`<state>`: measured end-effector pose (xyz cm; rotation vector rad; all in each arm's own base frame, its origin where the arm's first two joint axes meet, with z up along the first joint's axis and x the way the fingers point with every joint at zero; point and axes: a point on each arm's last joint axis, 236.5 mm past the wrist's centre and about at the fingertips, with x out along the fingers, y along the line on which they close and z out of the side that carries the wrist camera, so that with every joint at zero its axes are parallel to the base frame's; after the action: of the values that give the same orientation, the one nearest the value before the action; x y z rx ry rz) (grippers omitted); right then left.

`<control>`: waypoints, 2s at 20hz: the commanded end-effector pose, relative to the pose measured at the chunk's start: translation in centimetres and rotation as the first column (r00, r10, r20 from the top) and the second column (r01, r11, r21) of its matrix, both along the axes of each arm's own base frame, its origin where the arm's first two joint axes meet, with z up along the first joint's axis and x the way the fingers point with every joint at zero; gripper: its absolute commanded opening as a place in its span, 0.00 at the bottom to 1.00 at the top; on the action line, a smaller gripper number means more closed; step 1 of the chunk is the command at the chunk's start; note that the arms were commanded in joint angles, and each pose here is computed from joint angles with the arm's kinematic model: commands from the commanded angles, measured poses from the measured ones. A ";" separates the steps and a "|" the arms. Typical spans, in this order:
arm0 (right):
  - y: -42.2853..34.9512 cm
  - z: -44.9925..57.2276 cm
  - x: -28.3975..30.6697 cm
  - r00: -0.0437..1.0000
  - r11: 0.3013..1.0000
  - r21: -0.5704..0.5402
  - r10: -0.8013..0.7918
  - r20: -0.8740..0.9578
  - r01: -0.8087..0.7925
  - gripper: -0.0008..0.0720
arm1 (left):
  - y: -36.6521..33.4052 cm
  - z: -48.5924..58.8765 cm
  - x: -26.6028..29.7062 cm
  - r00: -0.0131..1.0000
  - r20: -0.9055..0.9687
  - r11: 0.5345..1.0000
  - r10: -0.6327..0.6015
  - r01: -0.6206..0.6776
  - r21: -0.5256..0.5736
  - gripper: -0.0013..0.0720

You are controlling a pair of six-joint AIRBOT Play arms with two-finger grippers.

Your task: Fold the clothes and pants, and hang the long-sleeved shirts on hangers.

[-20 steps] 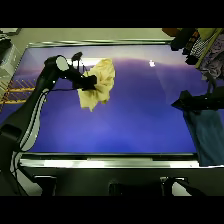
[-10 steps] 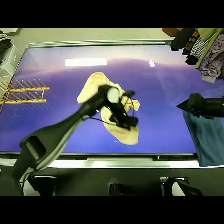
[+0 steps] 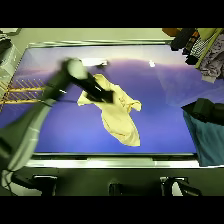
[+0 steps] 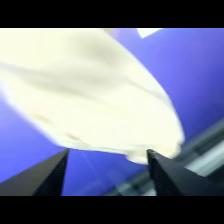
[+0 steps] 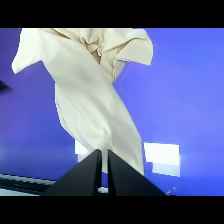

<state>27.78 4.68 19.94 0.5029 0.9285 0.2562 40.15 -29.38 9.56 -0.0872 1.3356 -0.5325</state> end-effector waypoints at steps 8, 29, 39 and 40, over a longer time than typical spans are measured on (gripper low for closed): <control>0.0 0.2 0.0 1.000 1.000 0.000 -0.007 0.010 0.007 0.14 | 27.1 -2.0 9.9 0.850 -0.058 0.818 0.524 -0.521 -0.246 0.95; -0.7 0.4 0.6 0.993 0.992 0.049 -0.114 -0.019 0.115 0.14 | 12.7 -19.2 11.0 0.861 -0.329 0.822 0.389 -0.485 -0.299 0.03; -0.7 -11.9 9.8 0.900 0.912 0.336 -0.073 -0.431 0.235 0.89 | 12.5 -16.1 10.2 0.862 -0.365 0.804 0.352 -0.478 -0.354 0.04; 0.9 -13.2 9.1 0.903 0.919 0.385 0.093 -0.419 0.084 0.89 | 12.5 -16.1 10.2 0.862 -0.366 0.804 0.351 -0.477 -0.354 0.04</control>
<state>36.47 1.14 10.20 0.9463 1.1451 0.0029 50.75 -16.71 -6.87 -0.8415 1.3833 -0.4211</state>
